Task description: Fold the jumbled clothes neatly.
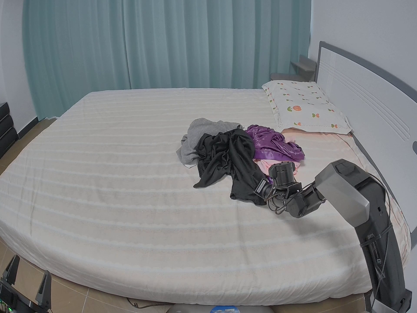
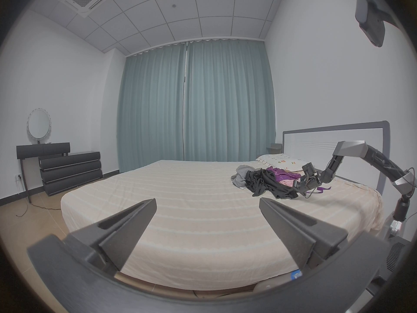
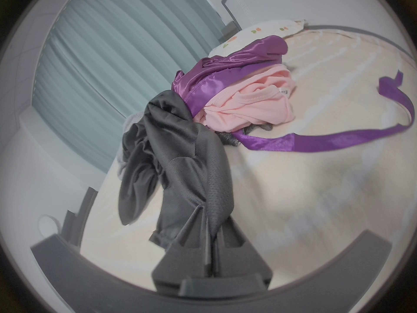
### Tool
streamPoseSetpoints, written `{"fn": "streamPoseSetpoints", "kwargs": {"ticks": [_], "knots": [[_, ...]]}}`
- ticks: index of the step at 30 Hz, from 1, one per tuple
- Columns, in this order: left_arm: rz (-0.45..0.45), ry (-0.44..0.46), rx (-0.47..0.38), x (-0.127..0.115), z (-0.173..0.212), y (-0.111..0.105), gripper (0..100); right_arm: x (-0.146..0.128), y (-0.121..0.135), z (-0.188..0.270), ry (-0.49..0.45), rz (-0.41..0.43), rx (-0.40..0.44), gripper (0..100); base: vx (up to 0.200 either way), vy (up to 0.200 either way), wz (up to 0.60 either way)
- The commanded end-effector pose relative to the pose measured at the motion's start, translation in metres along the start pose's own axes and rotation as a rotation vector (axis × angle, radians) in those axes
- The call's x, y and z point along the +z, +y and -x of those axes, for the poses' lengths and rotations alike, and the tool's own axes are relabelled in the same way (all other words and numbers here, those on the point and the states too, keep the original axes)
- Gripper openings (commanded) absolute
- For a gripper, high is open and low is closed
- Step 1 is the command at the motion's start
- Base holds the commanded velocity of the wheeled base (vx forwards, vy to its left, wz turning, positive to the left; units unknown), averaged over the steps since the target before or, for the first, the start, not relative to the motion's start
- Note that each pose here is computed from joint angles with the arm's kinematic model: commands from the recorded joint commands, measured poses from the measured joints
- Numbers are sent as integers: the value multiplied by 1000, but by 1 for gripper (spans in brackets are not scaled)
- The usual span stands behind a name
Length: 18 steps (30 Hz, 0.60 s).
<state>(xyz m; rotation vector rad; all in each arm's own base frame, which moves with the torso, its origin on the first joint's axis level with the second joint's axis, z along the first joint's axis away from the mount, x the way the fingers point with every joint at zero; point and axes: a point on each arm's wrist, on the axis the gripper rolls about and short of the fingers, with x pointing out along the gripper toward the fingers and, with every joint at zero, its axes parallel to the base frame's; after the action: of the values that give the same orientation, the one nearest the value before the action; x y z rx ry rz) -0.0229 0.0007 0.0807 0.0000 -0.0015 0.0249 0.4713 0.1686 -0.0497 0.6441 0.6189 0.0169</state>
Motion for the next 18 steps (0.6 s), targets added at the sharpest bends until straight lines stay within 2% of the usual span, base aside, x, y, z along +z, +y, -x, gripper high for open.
{"fn": "streamPoseSetpoints", "kwargs": {"ticks": [1,4,5,6,11,18], "knots": [[0,1,1,-5,0,0,100,27,23,69,11,-106,126,0,0,0,0],[0,1,1,-5,0,0,100,28,26,104,12,-139,218,0,0,0,0],[0,1,1,-5,0,0,100,28,26,104,12,-139,218,0,0,0,0],[0,1,0,-5,0,0,100,25,29,133,4,-141,271,0,0,0,0],[0,1,0,-5,0,0,100,30,39,199,-34,-124,394,0,0,0,0],[0,1,1,-5,0,0,100,33,72,298,-80,-74,612,0,0,0,0]]}}
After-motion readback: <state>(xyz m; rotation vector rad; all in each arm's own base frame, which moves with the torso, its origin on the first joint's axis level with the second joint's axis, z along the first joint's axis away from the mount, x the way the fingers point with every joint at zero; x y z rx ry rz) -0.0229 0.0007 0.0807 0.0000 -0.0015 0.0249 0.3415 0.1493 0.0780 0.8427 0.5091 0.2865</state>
